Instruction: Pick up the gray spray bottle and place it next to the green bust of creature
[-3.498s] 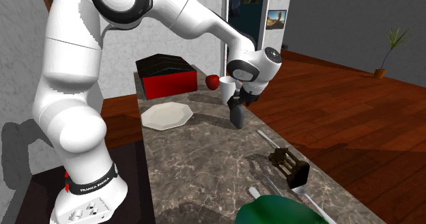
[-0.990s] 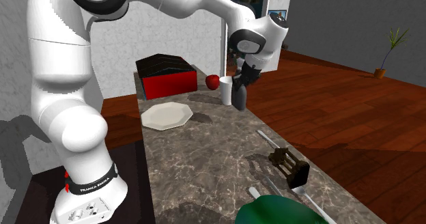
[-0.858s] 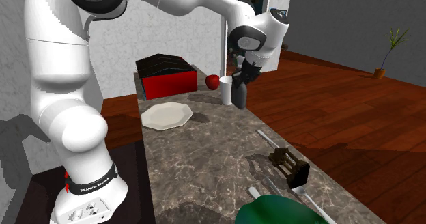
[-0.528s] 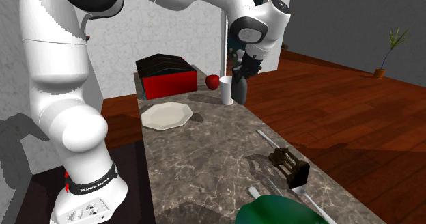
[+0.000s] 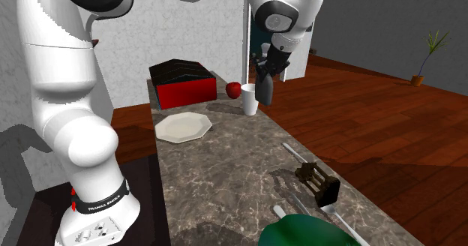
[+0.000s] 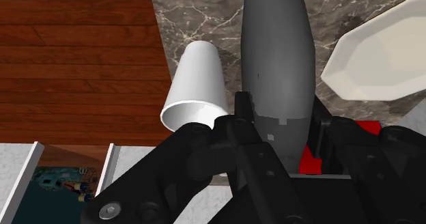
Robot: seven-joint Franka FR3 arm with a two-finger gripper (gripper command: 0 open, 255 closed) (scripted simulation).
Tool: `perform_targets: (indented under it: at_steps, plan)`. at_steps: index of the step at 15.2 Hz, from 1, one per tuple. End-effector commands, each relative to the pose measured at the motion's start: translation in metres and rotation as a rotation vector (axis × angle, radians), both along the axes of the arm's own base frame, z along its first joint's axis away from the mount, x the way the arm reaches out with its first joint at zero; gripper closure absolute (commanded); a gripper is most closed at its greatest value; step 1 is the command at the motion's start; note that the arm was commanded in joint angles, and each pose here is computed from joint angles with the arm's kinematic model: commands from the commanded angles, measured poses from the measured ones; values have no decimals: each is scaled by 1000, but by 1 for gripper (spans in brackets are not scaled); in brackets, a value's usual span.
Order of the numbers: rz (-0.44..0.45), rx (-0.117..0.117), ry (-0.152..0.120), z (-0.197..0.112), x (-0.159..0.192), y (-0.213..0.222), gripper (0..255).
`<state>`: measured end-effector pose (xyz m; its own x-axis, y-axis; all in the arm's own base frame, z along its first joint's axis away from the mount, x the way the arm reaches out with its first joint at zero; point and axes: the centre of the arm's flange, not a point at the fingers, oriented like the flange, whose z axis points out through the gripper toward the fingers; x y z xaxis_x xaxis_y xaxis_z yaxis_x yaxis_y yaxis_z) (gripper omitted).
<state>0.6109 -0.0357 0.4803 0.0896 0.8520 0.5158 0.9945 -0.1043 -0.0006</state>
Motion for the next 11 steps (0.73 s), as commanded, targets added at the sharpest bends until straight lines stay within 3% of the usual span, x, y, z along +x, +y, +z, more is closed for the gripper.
perform_targets:
  at_steps: [1,11]
  plan:
    - [0,0,0,11,-1,1,255]
    - [0,0,0,64,-1,1,255]
